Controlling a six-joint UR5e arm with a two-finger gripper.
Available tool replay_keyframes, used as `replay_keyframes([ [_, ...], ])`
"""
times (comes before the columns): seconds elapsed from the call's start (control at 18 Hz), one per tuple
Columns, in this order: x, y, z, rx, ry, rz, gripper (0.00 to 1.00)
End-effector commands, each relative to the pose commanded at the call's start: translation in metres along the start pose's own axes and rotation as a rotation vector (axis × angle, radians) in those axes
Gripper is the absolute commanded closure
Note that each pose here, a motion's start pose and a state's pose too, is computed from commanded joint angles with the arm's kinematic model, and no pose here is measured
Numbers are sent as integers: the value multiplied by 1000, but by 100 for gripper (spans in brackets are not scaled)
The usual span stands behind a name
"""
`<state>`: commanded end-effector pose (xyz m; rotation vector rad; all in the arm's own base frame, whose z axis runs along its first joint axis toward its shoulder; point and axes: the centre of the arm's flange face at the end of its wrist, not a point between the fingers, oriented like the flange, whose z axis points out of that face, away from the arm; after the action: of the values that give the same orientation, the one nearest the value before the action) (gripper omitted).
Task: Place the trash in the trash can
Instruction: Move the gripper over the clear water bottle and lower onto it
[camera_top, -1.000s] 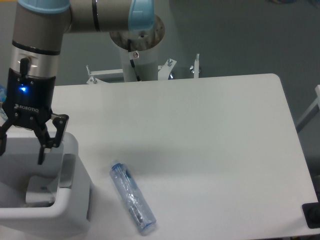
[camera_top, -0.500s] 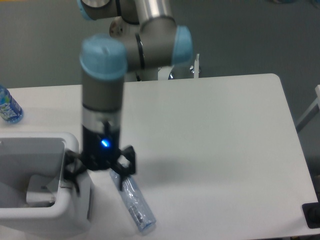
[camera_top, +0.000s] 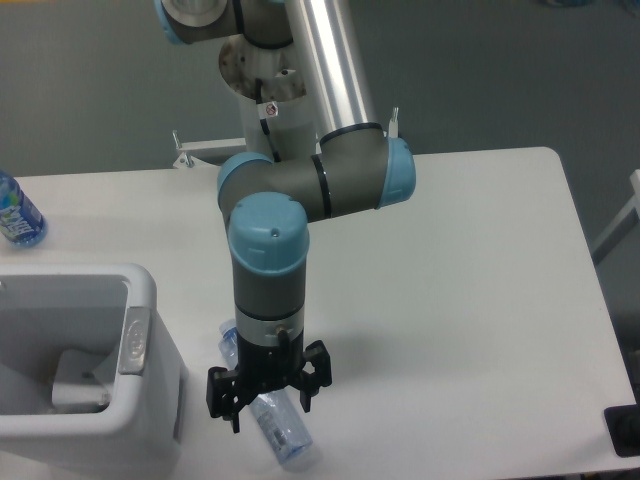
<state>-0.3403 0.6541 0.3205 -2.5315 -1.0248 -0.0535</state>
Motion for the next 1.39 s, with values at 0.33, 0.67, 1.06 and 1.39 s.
replay_keyframes([
  [0.33,-18,7,61,-69,-63,-19,0],
  [0.67,-23,13,96,-111,-71,-26,0],
  [1.06,-21,27,119,-151,-75,-28,0],
  [1.39,-22,29,126,-162,-77,-37,15],
])
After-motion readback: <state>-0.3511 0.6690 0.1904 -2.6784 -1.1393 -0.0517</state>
